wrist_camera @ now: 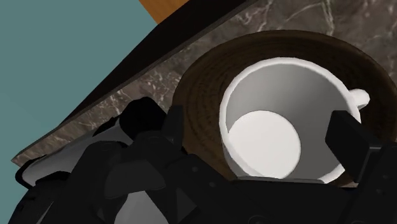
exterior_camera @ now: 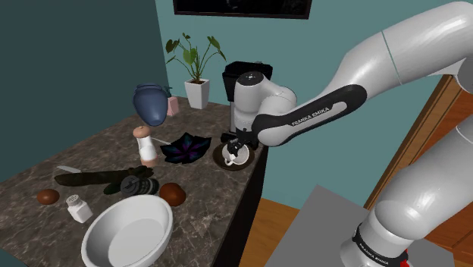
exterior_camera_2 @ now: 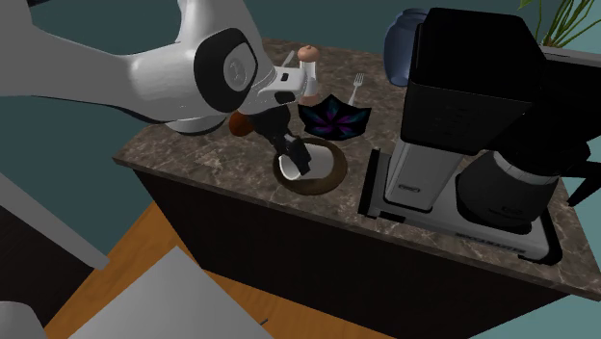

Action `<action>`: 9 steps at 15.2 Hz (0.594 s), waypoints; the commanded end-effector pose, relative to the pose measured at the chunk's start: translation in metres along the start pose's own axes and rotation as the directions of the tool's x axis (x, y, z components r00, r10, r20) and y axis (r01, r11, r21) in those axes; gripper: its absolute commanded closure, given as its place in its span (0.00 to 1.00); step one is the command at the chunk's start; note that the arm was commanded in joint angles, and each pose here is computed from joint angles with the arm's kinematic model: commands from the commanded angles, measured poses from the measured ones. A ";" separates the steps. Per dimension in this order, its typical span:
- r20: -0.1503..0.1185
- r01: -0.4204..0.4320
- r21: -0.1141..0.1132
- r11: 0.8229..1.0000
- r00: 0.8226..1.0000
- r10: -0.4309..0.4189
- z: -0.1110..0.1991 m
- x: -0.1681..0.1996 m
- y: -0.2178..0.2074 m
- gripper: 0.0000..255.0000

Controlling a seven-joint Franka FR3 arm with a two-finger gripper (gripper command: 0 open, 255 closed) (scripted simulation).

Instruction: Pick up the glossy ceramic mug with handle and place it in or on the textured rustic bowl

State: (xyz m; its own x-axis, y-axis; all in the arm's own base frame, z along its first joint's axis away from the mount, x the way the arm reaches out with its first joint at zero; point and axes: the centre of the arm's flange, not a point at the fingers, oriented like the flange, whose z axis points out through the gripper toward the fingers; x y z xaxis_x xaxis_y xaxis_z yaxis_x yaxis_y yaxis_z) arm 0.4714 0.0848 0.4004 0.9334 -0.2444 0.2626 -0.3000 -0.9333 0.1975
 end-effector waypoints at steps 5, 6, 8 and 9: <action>0.000 0.000 0.000 1.000 1.000 0.000 -0.050 0.000 0.000 0.00; 0.000 0.000 0.000 1.000 1.000 0.000 -0.050 0.000 0.000 0.00; 0.000 0.000 0.000 1.000 1.000 0.000 -0.050 0.000 0.000 0.00; 0.000 0.000 0.000 1.000 1.000 0.000 -0.050 0.000 0.000 0.00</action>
State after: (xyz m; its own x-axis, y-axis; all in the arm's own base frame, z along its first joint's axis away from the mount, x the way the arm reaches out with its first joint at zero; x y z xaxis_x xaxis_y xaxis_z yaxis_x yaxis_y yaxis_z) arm 0.4617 0.0980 0.4474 0.9334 -0.2444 0.2628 -0.3000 -0.9333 0.1975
